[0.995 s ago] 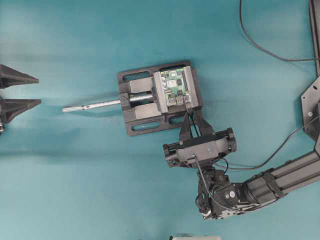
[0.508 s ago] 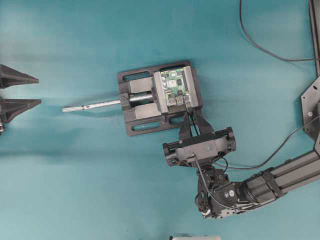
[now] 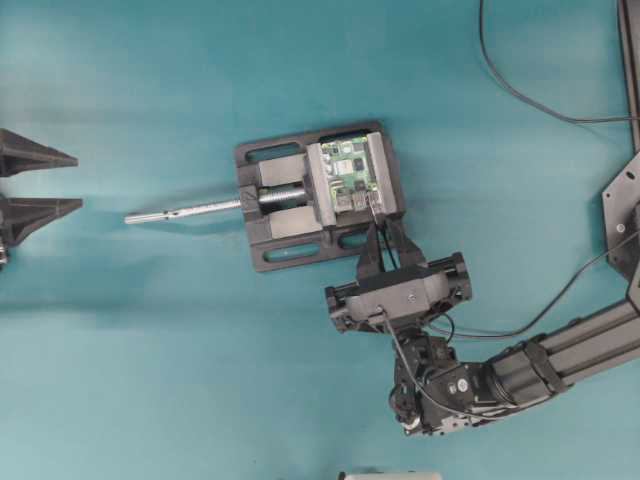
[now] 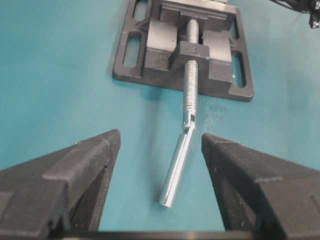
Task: Insert the USB into the fixed PCB.
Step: 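Align the USB plug with the right-side USB port using the right gripper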
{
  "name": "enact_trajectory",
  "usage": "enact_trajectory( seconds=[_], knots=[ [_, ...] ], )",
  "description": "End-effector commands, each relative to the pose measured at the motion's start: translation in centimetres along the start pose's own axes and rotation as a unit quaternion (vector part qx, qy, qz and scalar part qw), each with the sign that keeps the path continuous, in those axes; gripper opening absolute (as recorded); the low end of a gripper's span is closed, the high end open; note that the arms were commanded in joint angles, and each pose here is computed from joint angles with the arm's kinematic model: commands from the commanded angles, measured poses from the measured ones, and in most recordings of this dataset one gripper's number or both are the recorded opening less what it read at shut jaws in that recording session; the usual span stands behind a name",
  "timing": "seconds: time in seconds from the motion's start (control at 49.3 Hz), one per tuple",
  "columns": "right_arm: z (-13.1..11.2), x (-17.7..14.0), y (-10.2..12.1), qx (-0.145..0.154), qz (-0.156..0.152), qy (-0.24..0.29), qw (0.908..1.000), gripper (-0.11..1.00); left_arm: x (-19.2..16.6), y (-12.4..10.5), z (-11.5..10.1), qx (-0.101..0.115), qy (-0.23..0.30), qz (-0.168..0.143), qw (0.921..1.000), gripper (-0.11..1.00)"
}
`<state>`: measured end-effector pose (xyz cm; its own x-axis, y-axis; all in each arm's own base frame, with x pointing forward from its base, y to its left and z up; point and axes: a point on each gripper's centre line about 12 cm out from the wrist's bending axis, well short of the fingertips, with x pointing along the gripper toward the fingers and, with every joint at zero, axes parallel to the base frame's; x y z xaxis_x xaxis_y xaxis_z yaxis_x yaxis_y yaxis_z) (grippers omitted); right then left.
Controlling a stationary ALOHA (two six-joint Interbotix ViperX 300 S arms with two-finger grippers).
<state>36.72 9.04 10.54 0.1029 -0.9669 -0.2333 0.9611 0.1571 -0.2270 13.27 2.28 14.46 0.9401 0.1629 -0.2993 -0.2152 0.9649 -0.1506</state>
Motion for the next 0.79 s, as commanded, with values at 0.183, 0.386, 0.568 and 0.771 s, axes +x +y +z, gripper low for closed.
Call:
enact_trajectory(
  seconds=[0.183, 0.386, 0.568, 0.771],
  knots=[
    [1.0, 0.0, 0.2, 0.006, 0.003, 0.005, 1.0000, 0.21, 0.1, -0.1, 0.5, -0.003, -0.005, 0.000, 1.0000, 0.78],
    [1.2, 0.4, 0.4, 0.006, 0.000, 0.008, 1.0000, 0.21, 0.1, -0.1, 0.5, -0.003, -0.005, 0.000, 1.0000, 0.78],
    [1.3, 0.7, 0.4, 0.002, -0.001, 0.012, 0.9999, 0.21, 0.1, -0.1, 0.5, -0.003, -0.005, 0.000, 1.0000, 0.78],
    [1.5, 1.1, 0.4, 0.003, -0.005, 0.013, 0.9999, 0.21, 0.1, 0.0, 0.4, -0.003, -0.004, 0.001, 1.0000, 0.78]
  ],
)
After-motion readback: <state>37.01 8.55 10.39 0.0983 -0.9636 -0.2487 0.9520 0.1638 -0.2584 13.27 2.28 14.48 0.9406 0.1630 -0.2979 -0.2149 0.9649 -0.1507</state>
